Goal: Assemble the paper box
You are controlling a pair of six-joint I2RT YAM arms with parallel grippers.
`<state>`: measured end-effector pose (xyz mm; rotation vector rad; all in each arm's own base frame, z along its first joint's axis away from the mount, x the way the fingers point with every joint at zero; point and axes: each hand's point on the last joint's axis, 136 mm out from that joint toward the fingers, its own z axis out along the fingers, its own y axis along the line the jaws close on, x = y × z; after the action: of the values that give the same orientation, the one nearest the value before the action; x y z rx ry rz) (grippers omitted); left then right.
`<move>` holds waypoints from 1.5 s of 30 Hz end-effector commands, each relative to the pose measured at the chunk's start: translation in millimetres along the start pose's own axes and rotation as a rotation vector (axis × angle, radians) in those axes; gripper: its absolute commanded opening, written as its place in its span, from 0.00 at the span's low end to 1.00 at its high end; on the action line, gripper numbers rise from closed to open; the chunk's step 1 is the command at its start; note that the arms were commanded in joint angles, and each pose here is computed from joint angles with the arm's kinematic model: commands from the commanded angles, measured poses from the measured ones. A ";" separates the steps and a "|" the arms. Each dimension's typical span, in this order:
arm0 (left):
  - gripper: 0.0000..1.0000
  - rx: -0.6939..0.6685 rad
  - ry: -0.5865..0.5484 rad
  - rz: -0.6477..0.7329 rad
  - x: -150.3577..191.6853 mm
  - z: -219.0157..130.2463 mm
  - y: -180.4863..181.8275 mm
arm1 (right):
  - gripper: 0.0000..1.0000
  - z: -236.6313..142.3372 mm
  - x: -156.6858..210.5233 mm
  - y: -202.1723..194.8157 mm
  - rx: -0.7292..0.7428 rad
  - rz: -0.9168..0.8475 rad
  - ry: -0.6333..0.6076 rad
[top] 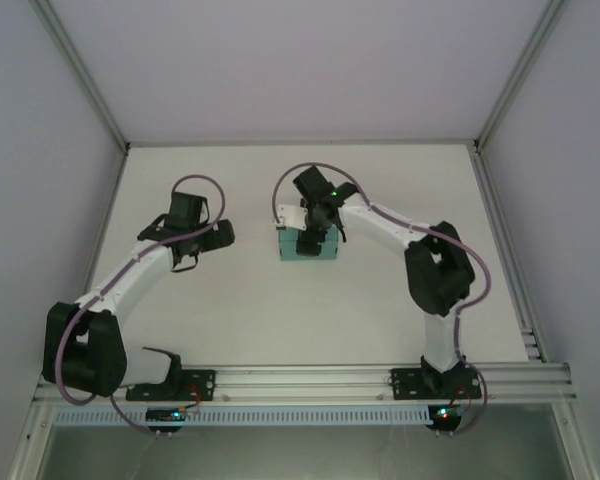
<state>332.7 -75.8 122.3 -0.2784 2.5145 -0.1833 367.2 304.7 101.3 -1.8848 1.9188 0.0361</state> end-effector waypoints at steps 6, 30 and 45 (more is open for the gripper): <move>1.00 -0.050 0.003 -0.014 6.9 -1.5 15.4 | 0.67 20.5 31.6 -20.4 0.139 -0.048 0.204; 1.00 -0.105 -0.197 -0.025 -24.5 -12.1 34.9 | 0.99 -57.2 44.2 45.5 0.356 0.222 -0.032; 1.00 -0.300 -0.577 0.118 -78.0 10.4 97.2 | 0.99 -115.4 254.2 -18.4 0.832 1.223 -0.427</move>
<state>367.3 28.6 115.2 -0.3078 2.1320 0.2522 342.5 28.7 99.1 -0.1682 2.1766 -0.0953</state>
